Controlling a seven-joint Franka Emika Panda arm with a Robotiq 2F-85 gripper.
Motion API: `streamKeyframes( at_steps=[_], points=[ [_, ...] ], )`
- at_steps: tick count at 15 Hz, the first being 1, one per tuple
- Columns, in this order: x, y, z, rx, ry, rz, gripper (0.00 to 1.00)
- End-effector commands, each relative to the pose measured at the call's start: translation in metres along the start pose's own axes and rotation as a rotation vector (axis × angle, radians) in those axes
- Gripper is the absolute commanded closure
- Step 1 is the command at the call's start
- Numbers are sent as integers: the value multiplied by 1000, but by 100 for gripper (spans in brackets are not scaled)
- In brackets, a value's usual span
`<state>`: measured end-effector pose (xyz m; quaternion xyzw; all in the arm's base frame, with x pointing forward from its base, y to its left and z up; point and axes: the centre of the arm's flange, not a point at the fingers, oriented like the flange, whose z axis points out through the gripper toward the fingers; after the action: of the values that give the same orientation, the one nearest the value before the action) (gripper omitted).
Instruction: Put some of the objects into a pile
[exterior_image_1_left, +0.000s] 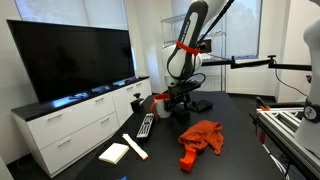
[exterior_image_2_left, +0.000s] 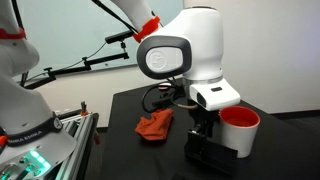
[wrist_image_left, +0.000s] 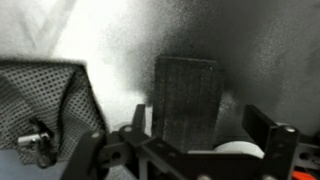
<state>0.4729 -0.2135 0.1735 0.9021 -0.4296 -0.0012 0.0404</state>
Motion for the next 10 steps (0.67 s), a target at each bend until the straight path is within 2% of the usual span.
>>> streamKeyframes(
  at_steps=[1, 5, 6, 7, 10],
  points=[
    [8, -2, -4, 28, 11, -18, 0],
    [9, -2, -3, 29, 9, -13, 0],
    [9, -2, -3, 27, 10, -13, 25],
    [9, -2, -3, 28, 11, -12, 28],
    [8, -2, -3, 27, 16, -14, 51]
  ],
)
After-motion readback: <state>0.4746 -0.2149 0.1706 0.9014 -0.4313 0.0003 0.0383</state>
